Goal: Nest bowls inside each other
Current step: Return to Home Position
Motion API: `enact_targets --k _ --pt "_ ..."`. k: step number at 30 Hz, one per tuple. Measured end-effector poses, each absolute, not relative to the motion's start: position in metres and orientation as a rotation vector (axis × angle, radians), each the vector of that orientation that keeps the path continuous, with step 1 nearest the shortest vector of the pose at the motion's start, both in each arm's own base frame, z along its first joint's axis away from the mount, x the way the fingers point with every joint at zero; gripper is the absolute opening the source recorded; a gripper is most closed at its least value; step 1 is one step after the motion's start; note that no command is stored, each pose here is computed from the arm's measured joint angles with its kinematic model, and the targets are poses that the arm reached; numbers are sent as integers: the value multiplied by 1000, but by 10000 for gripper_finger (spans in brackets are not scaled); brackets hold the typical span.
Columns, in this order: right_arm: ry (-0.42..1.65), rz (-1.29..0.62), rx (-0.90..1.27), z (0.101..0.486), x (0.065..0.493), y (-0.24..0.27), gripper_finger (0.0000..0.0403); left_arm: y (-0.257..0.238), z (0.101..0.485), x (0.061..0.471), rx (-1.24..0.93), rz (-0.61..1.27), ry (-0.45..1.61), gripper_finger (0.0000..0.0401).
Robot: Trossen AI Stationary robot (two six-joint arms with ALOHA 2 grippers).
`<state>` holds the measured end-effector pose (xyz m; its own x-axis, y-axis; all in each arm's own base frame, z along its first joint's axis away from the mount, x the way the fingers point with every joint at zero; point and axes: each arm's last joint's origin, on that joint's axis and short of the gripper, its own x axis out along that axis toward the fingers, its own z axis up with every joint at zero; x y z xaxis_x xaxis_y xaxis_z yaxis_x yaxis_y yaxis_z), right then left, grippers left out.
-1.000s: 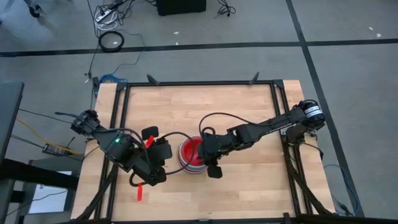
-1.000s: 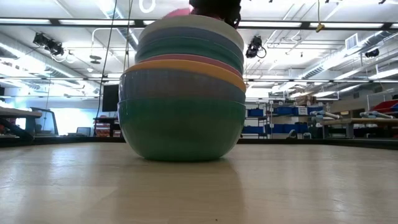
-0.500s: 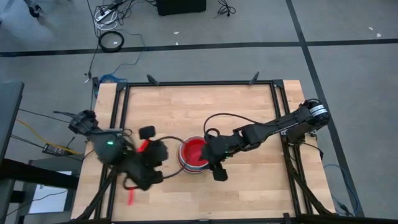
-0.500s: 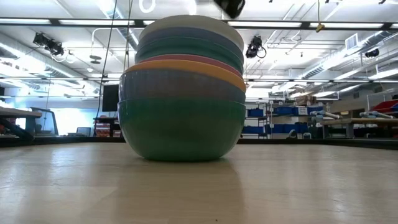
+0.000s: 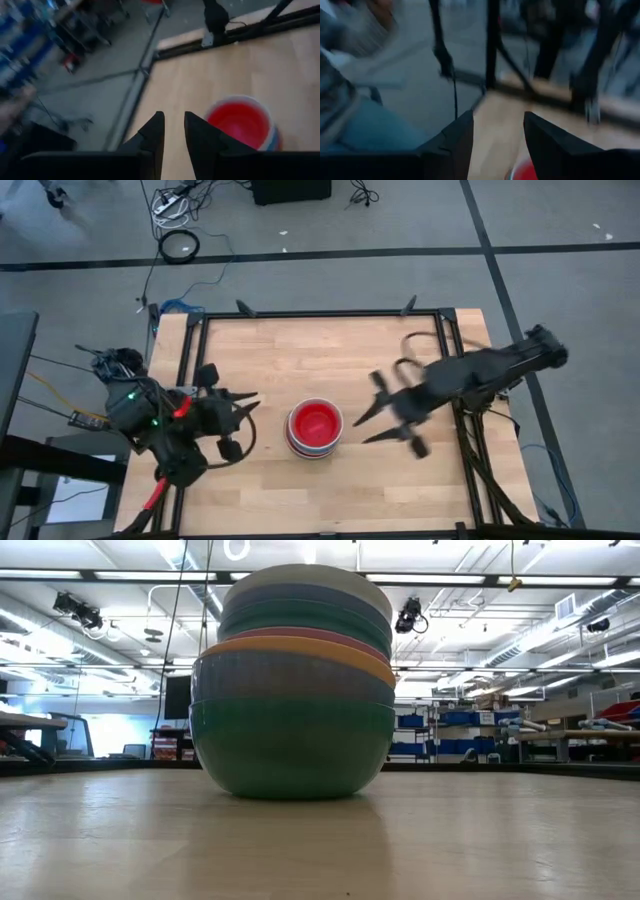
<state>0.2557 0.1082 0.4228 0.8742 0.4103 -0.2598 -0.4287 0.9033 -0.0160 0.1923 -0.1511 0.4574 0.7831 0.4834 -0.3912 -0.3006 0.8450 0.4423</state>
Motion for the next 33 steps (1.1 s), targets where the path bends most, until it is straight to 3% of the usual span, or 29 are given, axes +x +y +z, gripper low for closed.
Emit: enact_targets --k 4,6,10,14,24,29,33 --pt "57 448 -106 461 211 88 162 -135 479 196 360 447 425 83" --pt "-11 455 -128 473 191 76 163 -126 493 199 343 333 390 83" --pt "-85 446 -146 486 162 53 162 -110 514 203 361 -93 228 83" --pt "-32 350 -175 483 155 34 162 -83 516 201 316 -159 112 83" --pt "64 327 -145 467 196 -14 164 -26 438 237 177 -107 113 83" --pt "116 322 -169 455 213 -35 164 3 391 231 141 -42 117 83" --pt "157 314 -152 449 212 -49 164 20 365 197 91 -12 5 83"
